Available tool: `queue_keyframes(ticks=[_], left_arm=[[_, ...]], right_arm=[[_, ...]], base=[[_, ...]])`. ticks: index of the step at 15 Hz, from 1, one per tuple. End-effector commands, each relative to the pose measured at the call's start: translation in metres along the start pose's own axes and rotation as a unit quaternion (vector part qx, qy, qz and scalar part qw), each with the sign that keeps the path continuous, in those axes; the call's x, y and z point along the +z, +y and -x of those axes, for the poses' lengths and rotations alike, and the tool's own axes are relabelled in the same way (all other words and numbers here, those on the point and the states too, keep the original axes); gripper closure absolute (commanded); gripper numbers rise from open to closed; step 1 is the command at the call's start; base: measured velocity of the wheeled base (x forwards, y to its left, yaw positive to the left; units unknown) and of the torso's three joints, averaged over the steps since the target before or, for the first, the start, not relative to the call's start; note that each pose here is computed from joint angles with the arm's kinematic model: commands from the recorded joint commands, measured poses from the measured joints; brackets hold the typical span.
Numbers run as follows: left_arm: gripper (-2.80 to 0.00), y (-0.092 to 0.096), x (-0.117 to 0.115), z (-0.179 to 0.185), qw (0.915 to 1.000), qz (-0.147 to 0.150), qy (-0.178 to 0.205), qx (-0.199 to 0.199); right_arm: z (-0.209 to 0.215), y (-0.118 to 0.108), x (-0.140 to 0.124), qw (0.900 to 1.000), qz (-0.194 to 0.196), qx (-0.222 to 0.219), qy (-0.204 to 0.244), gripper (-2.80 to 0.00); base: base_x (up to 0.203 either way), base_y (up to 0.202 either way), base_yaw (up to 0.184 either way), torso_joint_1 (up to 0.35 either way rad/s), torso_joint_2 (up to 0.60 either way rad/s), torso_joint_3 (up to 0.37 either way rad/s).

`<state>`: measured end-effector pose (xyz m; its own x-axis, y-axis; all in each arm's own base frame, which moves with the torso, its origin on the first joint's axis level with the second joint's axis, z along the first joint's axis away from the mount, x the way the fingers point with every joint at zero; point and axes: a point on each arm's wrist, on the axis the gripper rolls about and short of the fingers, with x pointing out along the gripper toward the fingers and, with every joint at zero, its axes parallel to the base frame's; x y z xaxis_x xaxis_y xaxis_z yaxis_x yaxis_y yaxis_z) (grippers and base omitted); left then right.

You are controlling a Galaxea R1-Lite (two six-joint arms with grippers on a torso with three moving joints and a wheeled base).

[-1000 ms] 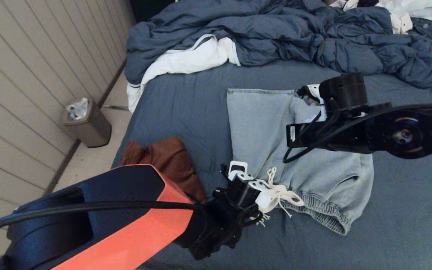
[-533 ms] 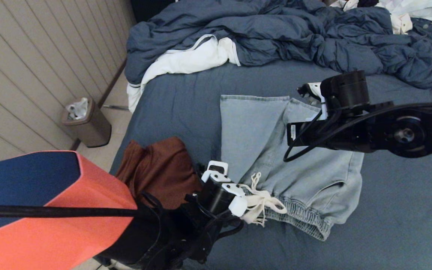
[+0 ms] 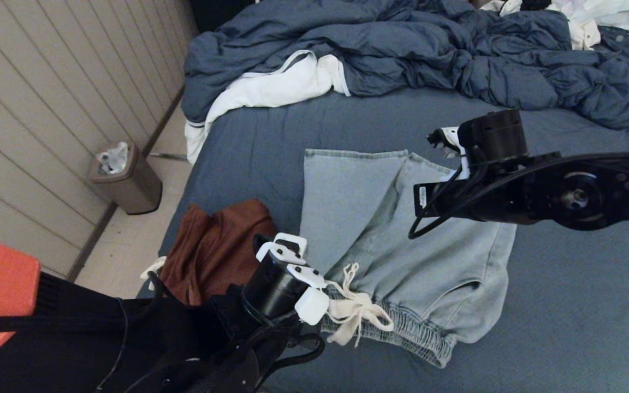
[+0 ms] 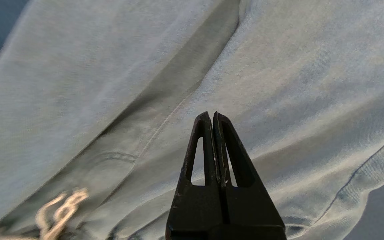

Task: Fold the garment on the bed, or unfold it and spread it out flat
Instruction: Fold the blue shorts

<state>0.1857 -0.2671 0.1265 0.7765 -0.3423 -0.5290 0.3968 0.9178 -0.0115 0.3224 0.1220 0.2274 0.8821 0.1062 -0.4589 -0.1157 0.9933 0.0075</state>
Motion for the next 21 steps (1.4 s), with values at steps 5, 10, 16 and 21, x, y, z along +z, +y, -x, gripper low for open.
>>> queue_keyframes(ticks=[5, 10, 16, 21], left_arm=[[0.0, 0.011, 0.011, 0.036, 0.9999, -0.001, -0.002, -0.011], [0.0, 0.015, 0.0, 0.037, 0.9997, -0.009, 0.02, -0.009], [0.0, -0.031, -0.02, 0.016, 0.998, -0.031, 0.008, -0.054], [0.0, -0.082, -0.023, 0.022, 0.9911, -0.023, -0.064, -0.115]], right_arm=[[-0.018, 0.003, -0.01, 1.0, 0.008, 0.0, 0.026, 0.0], [-0.042, 0.008, -0.032, 0.998, 0.023, 0.0, 0.067, 0.0], [-0.043, 0.007, -0.029, 0.998, 0.022, -0.002, 0.061, 0.0], [-0.04, -0.001, -0.023, 0.999, 0.014, -0.01, 0.051, 0.0]], base=[[0.0, 0.0, 0.0, 0.0, 0.0, 0.0], [0.0, 0.0, 0.0, 0.0, 0.0, 0.0], [0.0, 0.0, 0.0, 0.0, 0.0, 0.0], [0.0, 0.0, 0.0, 0.0, 0.0, 0.0]])
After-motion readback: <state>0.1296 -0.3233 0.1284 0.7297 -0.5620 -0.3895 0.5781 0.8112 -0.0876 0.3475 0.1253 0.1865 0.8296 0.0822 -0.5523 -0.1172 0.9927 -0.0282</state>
